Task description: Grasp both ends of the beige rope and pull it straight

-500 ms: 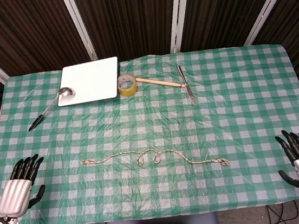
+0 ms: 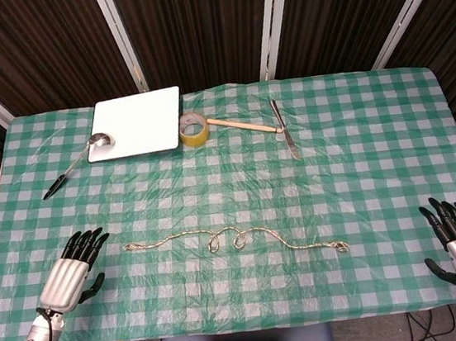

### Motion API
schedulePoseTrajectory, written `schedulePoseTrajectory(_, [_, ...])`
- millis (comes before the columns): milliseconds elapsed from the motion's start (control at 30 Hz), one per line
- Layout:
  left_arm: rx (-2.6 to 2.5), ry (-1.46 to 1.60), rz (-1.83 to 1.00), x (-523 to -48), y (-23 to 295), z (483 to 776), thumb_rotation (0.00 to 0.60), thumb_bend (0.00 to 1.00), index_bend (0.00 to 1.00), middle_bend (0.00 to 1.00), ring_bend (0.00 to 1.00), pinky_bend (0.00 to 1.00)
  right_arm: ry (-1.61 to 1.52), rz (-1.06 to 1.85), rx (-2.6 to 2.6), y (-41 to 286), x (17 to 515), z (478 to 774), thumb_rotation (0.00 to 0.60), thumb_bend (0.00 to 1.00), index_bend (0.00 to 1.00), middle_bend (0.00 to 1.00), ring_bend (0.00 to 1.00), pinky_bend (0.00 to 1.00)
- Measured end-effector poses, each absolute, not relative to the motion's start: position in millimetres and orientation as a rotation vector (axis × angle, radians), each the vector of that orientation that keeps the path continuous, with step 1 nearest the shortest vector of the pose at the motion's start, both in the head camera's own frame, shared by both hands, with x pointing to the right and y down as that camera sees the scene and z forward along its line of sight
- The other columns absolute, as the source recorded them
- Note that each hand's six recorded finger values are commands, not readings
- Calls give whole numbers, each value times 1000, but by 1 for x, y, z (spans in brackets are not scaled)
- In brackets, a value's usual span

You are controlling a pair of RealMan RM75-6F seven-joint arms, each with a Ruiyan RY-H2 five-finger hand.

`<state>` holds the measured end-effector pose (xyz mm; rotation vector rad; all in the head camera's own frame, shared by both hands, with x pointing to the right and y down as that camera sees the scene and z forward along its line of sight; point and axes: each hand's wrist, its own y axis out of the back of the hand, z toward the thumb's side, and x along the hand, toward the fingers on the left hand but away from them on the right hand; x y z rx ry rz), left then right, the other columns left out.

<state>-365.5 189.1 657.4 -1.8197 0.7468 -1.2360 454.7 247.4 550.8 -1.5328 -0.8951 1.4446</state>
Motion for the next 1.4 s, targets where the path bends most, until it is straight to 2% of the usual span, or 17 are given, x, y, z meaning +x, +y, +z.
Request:
schedulePoseTrajectory(200, [-1878,699,-1159,-337,180,695,600,465,261,0,0,0,-881,1469,-1528,245,453,558,600,315,0,0,0,0])
schedulePoseTrajectory(400, [-1883,652,-1154,-312,174,721,600,461,346,0,0,0,-870,1476,-1531,245,450,562,600,314,0,0,0,0])
schedulePoseTrajectory(867, [-1825,677,-1176,-299,162,748,600,444,394,0,0,0,-871,1480,-1539,245,451,562,600,315,0,0,0,0])
schedulePoseTrajectory(1167, [-1806,667,-1187,-303,161,753,600,442,480,0,0,0,-878,1484,-1531,245,453,560,600,314,0,0,0,0])
schedulePoseTrajectory(1400, [-1784,637,-1217,-312,162,760,600,442,508,0,0,0,-884,1483,-1533,246,454,558,600,315,0,0,0,0])
